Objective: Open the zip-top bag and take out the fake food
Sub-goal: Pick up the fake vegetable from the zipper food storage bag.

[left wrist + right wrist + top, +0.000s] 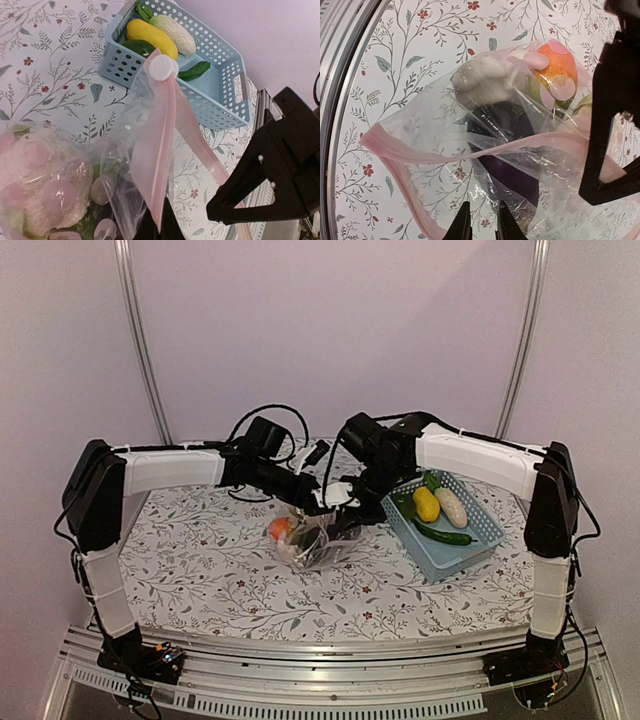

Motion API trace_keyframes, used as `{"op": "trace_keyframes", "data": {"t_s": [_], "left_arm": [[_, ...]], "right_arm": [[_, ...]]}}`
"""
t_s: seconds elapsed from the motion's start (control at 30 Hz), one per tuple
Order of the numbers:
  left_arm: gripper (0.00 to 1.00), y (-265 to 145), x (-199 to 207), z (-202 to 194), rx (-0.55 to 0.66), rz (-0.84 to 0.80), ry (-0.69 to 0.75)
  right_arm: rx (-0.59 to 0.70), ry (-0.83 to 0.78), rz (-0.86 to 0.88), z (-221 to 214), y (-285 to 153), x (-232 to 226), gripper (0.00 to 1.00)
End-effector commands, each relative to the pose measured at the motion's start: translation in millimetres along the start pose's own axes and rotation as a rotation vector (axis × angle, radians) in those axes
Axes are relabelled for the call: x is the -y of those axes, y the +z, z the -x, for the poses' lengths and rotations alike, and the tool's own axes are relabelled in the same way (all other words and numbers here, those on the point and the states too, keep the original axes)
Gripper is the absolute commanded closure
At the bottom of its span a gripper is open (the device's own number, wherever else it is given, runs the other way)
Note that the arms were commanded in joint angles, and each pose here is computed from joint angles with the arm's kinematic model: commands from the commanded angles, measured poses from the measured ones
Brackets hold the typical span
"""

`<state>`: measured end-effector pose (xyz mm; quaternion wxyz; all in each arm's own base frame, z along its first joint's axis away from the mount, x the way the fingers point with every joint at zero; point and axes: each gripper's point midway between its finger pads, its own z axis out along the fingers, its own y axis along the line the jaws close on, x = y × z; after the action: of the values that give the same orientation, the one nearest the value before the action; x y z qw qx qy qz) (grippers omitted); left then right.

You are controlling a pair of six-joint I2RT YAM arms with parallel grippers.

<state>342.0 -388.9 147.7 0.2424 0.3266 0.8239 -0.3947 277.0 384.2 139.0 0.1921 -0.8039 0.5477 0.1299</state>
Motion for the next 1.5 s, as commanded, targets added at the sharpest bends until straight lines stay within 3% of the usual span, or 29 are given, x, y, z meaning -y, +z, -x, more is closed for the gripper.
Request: {"op": "trace_keyframes", "data": {"t_s": [0.0, 0.43, 0.57, 0.63, 0.8, 1.0, 1.17, 1.37, 1.47], "left_arm": [[1.00, 5, 7, -14, -0.067, -0.085, -0.011], [1.00, -8, -9, -1, -0.044, -0.112, -0.071], [1.00, -8, -13, -1, -0.043, -0.102, -0.081], [1.00, -8, -15, -1, -0.042, -0.099, -0.083], [1.00, -9, -20, 0, -0.040, -0.085, -0.096], [1.00, -7, -22, -1, -0.042, -0.097, -0.122], [1.00, 1, -17, -6, -0.063, -0.120, -0.150], [1.00, 6, -3, -11, -0.086, -0.128, -0.121], [1.00, 9, 0, -14, -0.097, -0.130, -0.116]], "right_arm": [[-0.077, -0.192, -0.077, -5, 18, 27, 0.84], [-0.154, -0.335, -0.085, -27, 69, 42, 0.86], [-0.173, -0.326, -0.092, -34, 86, 47, 0.78], [-0.180, -0.308, -0.097, -37, 93, 49, 0.68], [-0.139, -0.244, -0.015, -34, 95, 30, 0.59], [-0.076, -0.114, -0.055, -15, 67, 34, 0.64], [0.020, 0.029, 0.012, 6, 46, 17, 0.68], [0.041, 0.176, 0.078, 8, 55, 7, 0.73], [0.032, 0.221, 0.057, 6, 59, 12, 0.69]]}}
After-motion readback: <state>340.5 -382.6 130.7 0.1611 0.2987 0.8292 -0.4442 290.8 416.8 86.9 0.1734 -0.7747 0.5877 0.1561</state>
